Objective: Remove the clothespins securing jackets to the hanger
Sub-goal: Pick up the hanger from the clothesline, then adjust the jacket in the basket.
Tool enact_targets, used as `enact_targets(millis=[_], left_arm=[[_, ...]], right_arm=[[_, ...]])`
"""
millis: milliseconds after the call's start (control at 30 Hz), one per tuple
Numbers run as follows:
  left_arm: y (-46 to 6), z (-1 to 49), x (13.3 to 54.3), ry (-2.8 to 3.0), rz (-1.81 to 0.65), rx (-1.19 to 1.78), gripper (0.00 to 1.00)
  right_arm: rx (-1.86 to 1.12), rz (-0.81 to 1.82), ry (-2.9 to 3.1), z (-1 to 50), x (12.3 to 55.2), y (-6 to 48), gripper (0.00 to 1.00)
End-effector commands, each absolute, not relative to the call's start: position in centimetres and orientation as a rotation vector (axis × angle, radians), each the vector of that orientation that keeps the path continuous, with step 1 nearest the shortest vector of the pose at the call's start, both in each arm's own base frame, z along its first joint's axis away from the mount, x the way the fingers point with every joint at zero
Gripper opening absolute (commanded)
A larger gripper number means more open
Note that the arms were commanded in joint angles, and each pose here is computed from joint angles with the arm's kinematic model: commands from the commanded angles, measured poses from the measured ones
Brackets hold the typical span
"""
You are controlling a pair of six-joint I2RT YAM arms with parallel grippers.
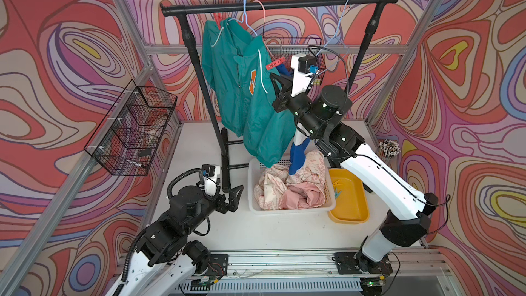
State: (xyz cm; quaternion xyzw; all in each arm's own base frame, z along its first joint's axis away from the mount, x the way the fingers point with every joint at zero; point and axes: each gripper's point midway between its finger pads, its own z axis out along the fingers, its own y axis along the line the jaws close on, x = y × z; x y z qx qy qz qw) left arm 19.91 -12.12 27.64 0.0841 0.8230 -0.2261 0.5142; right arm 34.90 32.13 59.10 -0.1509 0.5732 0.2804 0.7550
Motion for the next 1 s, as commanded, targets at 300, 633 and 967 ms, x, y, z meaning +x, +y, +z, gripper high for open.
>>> enact_targets(millis=[300, 633, 967], left_arm=[[-10.1, 30.7, 22.1, 1.9, -0.356, 0.143, 0.99], [-9.3, 35.6, 26.2, 1.789, -0.208, 0.069, 1.0], [-8.4, 37.9, 33.2, 1.747, -0.388, -0.041, 1.0]], right_arm=[[-0.252, 0.729, 1.111, 64.8, 27.3, 24.9, 0.0], [-0.32, 0.758, 1.2, 62.5, 23.9, 22.5, 0.0], [-0.35, 0.763, 1.22, 61.7, 20.6, 19.6, 0.0]])
